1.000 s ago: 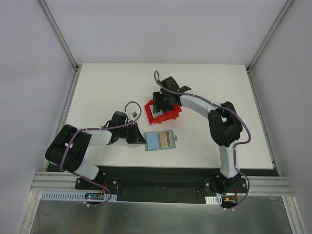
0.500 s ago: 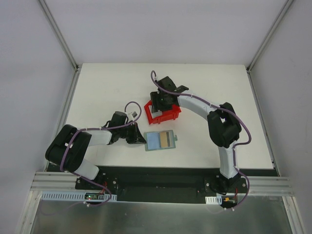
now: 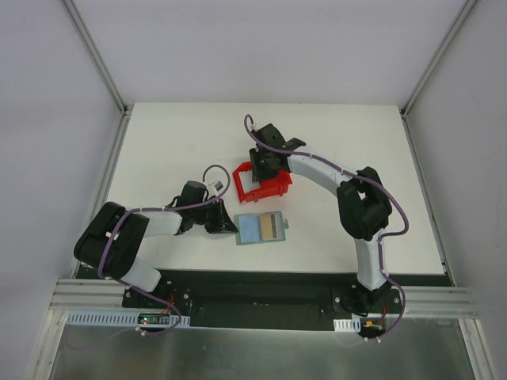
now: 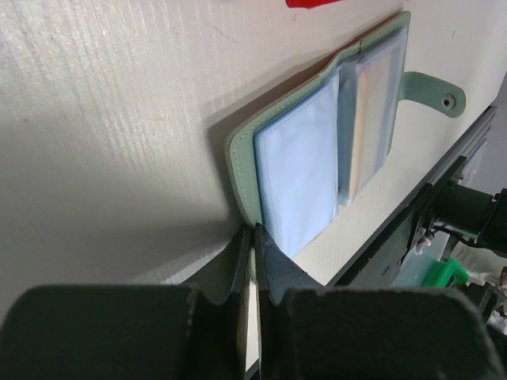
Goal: Put the credit cards into the card holder
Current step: Pick up the credit card from the storage box, then insert the credit card into the card holder.
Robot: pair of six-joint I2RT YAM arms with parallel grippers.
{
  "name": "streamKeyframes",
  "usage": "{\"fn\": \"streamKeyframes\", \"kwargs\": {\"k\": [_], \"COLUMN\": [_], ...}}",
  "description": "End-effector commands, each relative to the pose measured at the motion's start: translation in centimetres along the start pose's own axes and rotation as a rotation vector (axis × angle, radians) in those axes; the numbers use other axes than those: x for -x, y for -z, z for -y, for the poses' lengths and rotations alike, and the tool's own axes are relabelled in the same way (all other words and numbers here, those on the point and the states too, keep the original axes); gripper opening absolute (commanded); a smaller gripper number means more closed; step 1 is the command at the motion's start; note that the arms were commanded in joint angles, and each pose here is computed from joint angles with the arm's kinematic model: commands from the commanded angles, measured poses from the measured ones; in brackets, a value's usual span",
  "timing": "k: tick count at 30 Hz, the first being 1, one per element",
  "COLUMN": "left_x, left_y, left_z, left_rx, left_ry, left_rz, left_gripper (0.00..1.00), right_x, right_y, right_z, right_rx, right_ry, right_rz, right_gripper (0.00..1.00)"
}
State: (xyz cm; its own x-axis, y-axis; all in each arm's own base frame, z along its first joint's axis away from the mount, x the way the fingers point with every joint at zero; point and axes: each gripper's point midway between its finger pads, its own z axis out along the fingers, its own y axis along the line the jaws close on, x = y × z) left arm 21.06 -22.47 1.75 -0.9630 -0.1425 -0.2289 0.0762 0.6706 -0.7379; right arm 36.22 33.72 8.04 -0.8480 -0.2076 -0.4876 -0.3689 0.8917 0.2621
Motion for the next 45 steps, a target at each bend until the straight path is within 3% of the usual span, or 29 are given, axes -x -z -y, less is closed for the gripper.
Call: {"fn": "streamKeyframes", "kwargs": {"k": [1,7,13,20,25,28,32,38,45], "left_x": [-0.9,-0.9,-0.9,-1.3,-1.7,-1.9,-2.0,-2.4,-3.2], "left_y": [-0.1,-0.1,-0.1,0.1,0.3,0.3,0.4,0.5,0.6], "left_z": [-1.9,-1.9,-1.8,-1.9,-2.1,-2.1,-2.1,-2.3,-2.6], "left_rx": [0.051,0.05,0.048,0.047,0.046,0.046,0.047,0.048,0.051], "left_ry": [0.009,0.009,0.008,0.008,0.009,0.011,0.009,0.017,0.034], "left_rz": [-0.016,-0.015,-0.017,-0.02,-0.026,-0.029,-0.033,-0.042,-0.05], "left_gripper": [0.0,0.0,0.0,0.0,0.0,0.0,0.0,0.0,0.0], "right_x": [3.0,3.6,4.5,4.8,5.9,6.0,3.8,-4.1,-10.1], "right_y": [3.6,4.7,6.0,7.6,11.0,13.5,15.3,13.3,10.4], "right_z": [-1.4,-1.3,-0.1,1.3,1.8,0.6,-0.1,-2.0,-4.5], "right_rx": [0.012,-0.005,-0.079,-0.155,-0.177,-0.097,0.003,0.182,0.246], "right_ry": [0.018,0.038,0.07,0.097,0.089,0.059,-0.031,-0.219,-0.282], "right_rz": [0.097,0.12,0.156,0.191,0.305,0.383,0.434,0.431,0.389], "right_gripper": [0.25,0.18,0.01,0.0,0.0,0.0,0.0,0.0,0.0]}}
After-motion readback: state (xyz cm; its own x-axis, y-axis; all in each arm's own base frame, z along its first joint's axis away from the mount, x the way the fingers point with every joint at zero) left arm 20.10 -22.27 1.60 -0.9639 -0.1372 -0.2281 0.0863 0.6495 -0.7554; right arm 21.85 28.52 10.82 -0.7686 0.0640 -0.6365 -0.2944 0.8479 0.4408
